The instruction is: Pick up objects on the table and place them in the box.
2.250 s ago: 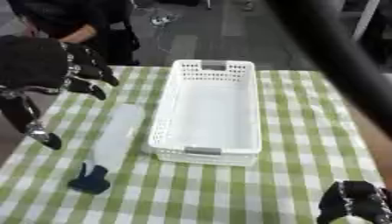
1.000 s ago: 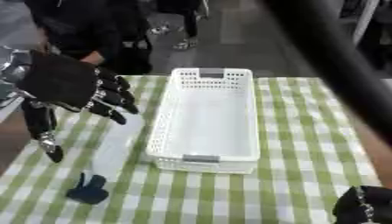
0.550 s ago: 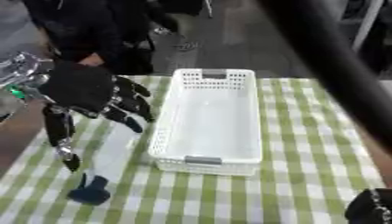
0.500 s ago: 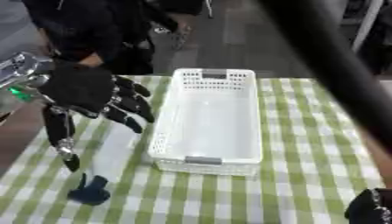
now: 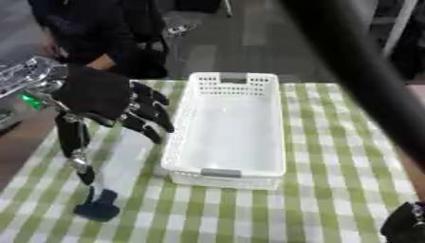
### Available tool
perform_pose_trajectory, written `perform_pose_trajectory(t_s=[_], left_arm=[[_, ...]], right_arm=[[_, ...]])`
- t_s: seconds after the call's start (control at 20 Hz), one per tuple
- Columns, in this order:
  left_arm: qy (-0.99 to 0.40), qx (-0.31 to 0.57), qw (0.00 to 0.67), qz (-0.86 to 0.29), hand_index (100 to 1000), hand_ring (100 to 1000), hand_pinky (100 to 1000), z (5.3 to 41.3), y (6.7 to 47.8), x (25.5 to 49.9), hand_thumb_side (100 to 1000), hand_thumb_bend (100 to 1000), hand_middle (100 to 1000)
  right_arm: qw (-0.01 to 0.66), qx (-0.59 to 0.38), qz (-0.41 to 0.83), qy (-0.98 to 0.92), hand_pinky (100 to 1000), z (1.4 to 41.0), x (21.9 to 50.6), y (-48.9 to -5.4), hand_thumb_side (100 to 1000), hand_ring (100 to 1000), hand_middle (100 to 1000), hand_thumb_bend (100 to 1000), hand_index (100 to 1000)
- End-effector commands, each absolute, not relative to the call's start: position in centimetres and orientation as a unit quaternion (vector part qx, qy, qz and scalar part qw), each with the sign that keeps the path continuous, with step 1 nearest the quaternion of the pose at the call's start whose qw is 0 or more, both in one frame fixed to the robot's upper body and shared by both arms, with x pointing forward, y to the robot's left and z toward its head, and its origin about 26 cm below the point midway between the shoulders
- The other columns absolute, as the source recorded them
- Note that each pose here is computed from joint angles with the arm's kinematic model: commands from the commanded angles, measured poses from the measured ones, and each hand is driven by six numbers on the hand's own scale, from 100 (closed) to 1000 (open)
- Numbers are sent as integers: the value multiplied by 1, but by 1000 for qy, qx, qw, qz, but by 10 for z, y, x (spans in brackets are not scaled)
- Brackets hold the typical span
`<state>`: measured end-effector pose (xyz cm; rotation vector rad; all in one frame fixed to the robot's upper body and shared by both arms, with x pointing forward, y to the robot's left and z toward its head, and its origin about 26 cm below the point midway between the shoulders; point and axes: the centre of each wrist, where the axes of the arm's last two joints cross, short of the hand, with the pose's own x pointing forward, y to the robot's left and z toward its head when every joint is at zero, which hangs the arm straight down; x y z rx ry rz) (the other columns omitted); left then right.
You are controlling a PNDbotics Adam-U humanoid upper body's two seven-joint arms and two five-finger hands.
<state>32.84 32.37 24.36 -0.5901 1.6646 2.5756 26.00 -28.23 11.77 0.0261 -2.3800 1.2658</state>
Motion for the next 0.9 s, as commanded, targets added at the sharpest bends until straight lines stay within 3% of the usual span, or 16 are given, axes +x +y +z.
perform_pose_trajectory(t_s=[0.05, 0.2, 0.45, 0.65, 0.9], left_arm=[[493, -169, 30, 853, 833, 849, 911, 250, 325, 329, 527, 894, 849], [489, -167, 27, 856, 825, 847, 908, 249, 325, 330, 525, 891, 844], [488, -167, 24, 856, 787, 799, 892, 251, 327, 329, 524, 876, 762], [493, -170, 22, 853, 739, 621, 721, 253, 331, 327, 521, 873, 676], [486, -171, 13, 857, 644, 562, 702, 252, 336, 327, 521, 874, 583]], right_arm=[[154, 18, 517, -842, 272, 126, 261, -286, 1000, 473, 441, 100, 542], [154, 19, 517, -842, 272, 127, 261, -286, 1000, 473, 441, 100, 542], [156, 19, 517, -841, 273, 127, 261, -287, 1000, 473, 441, 100, 542], [157, 18, 517, -841, 272, 126, 260, -287, 1000, 473, 441, 100, 542], [158, 18, 519, -840, 272, 125, 260, -287, 1000, 473, 441, 100, 542]])
